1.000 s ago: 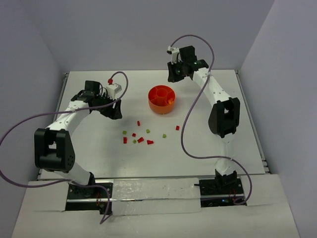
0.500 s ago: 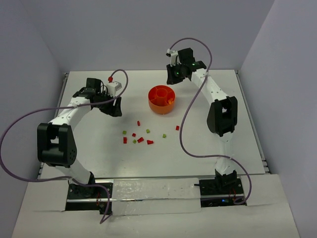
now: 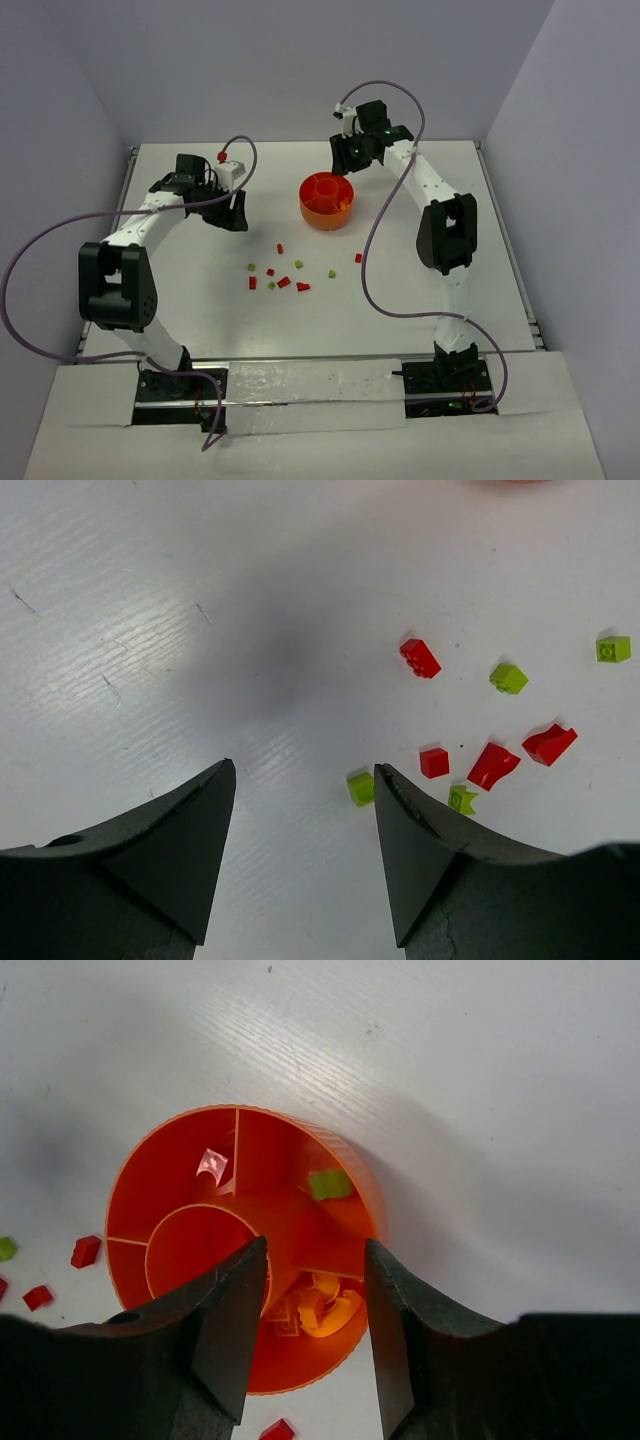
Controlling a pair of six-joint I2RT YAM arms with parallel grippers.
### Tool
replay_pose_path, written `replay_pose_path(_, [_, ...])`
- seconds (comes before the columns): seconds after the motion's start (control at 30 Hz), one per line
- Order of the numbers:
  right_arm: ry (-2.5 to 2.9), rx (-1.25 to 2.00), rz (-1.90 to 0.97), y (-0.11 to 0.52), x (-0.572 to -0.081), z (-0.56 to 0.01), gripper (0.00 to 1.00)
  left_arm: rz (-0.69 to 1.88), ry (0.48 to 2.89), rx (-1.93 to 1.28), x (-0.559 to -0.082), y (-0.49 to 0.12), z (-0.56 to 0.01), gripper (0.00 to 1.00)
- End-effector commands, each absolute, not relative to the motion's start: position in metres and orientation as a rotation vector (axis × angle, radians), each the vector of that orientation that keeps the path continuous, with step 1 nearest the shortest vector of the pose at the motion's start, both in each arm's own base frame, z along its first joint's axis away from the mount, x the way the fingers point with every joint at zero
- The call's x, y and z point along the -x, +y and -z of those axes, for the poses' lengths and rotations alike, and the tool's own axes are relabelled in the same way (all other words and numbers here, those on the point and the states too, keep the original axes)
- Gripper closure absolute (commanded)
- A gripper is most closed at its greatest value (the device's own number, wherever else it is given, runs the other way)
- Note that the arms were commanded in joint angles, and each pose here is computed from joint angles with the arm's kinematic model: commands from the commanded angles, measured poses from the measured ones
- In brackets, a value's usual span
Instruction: Sort the legos into containers by color
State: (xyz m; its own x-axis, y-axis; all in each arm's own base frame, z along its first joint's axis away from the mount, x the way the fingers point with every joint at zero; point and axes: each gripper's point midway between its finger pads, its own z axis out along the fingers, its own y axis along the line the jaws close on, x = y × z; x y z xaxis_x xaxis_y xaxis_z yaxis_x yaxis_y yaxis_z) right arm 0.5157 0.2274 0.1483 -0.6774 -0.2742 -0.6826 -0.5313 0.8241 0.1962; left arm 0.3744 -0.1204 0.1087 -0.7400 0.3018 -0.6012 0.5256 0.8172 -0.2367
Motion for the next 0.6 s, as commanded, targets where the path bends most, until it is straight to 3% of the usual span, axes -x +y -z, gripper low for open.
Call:
replay_pose_path(0.0, [2.326, 0.588, -0.506, 0.233, -0.517, -0.152, 0.45, 0.553, 2.379, -0.556, -0.399, -0.126, -0.127, 0.34])
replay_pose_path(0.1, [2.313, 0.579, -0.506, 0.233, -0.516, -0.160, 0.40, 0.563, 2.379, -0.547, -0.403, -0.133, -0.125, 0.35])
replay_pose_path(0.13, [2.297, 0.570, -0.500, 0.232, -0.516, -0.170, 0.32, 0.559, 2.384, -0.540, -0.405, -0.140, -0.124, 0.35])
replay_pose_path(0.37, [2.197, 0.504, -0.437, 0.217, -0.519, -0.226, 0.02, 0.532, 2.449, -0.554, -0.403, -0.180, -0.102, 0.40])
replay_pose_path(0.57, [2.156, 0.444, -0.356, 0.190, -0.519, -0.253, 0.00, 0.466, 2.516, -0.547, -0.391, -0.215, -0.083, 0.40])
